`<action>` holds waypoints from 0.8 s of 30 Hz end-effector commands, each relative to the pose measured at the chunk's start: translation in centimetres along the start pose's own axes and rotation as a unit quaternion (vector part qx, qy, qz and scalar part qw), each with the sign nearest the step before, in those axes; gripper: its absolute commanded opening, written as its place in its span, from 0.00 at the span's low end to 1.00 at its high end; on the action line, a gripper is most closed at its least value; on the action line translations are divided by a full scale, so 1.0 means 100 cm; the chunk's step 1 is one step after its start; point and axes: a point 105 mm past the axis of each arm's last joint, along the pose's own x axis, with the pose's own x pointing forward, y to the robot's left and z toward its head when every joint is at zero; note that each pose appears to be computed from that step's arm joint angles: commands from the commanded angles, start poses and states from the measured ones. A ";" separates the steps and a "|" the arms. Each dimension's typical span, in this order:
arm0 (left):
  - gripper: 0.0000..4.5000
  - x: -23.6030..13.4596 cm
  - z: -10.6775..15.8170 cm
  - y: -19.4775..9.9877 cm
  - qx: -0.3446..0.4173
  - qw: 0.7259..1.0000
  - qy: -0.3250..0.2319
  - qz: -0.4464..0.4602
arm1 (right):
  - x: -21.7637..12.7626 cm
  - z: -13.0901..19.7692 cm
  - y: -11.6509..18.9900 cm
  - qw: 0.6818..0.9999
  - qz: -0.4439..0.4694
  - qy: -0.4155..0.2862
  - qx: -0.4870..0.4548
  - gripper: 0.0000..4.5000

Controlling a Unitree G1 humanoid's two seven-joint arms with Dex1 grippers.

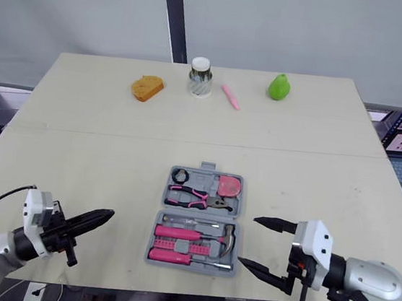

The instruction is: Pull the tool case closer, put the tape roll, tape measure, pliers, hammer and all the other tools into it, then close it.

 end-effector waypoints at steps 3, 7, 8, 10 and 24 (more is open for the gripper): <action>0.01 0.006 0.003 -0.005 0.011 1.000 -0.003 -0.003 | -0.001 0.004 -0.002 1.000 0.008 -0.002 -0.006 1.00; 0.01 0.006 0.001 -0.004 0.011 1.000 -0.001 0.002 | -0.001 0.002 -0.005 1.000 0.009 0.009 0.001 1.00; 0.01 0.006 0.001 -0.004 0.011 1.000 -0.001 0.003 | 0.000 0.002 -0.006 1.000 0.010 0.009 0.006 1.00; 0.01 0.006 0.001 -0.004 0.012 1.000 -0.001 0.005 | 0.001 0.002 -0.007 1.000 0.010 0.008 0.008 1.00; 0.00 0.034 -0.006 0.021 -0.012 0.999 0.047 -0.007 | -0.007 -0.042 -0.048 0.985 -0.097 0.126 0.074 0.87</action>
